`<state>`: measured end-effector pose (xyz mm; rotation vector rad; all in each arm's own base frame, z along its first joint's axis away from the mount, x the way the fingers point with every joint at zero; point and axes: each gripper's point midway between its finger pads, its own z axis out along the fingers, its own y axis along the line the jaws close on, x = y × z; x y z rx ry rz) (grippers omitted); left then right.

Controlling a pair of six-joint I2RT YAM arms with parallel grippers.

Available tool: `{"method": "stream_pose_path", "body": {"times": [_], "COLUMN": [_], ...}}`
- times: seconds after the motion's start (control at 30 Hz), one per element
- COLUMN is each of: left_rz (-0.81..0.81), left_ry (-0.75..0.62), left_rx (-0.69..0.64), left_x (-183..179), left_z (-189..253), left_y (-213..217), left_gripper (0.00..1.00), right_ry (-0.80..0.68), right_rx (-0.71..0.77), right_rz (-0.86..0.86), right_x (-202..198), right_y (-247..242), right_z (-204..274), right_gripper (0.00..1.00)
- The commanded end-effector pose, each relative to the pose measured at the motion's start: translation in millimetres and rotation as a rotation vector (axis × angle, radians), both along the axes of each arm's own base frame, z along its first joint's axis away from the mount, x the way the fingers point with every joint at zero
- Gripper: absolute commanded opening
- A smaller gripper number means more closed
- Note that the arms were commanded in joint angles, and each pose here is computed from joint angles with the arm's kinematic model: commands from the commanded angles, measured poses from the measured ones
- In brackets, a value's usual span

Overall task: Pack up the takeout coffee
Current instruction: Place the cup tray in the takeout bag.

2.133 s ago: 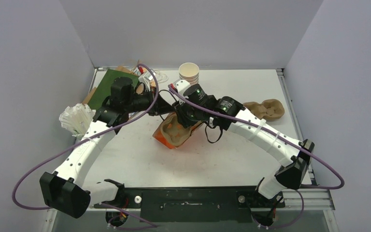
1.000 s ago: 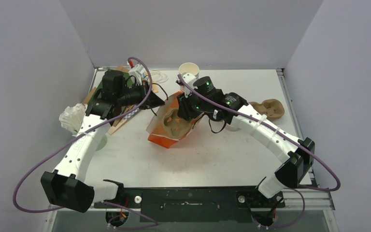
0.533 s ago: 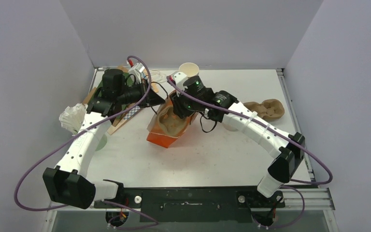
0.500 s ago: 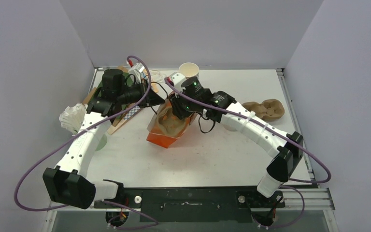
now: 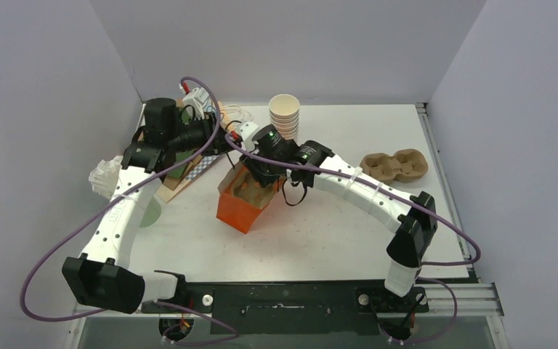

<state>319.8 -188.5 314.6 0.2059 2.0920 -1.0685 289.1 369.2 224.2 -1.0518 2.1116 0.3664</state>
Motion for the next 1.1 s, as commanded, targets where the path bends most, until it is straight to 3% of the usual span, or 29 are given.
{"method": "stream_pose_path", "body": {"times": [0.0, 0.27, 0.53, 0.67, 1.07], "left_rz": [0.035, 0.092, 0.066, 0.035, 0.107], "left_ry": [-0.066, -0.140, -0.148, -0.127, -0.072], "left_rx": [0.069, 0.102, 0.148, 0.157, 0.239], "left_x": [5, -6, -20, -25, -17], "left_z": [15, 41, 34, 21, -13], "left_y": [12, 36, 41, 39, 53], "left_gripper": [0.33, 0.52, 0.63, 0.63, 0.51], "right_ry": [-0.044, -0.031, 0.007, 0.006, -0.017], "right_rx": [0.018, 0.011, 0.003, -0.022, -0.043], "right_rz": [-0.016, -0.024, 0.015, 0.035, 0.059], "right_x": [10, 18, 22, 21, 16], "right_y": [5, 9, 28, 36, 41], "right_z": [18, 20, 15, 14, 22], "right_gripper": [0.24, 0.25, 0.25, 0.25, 0.30]}}
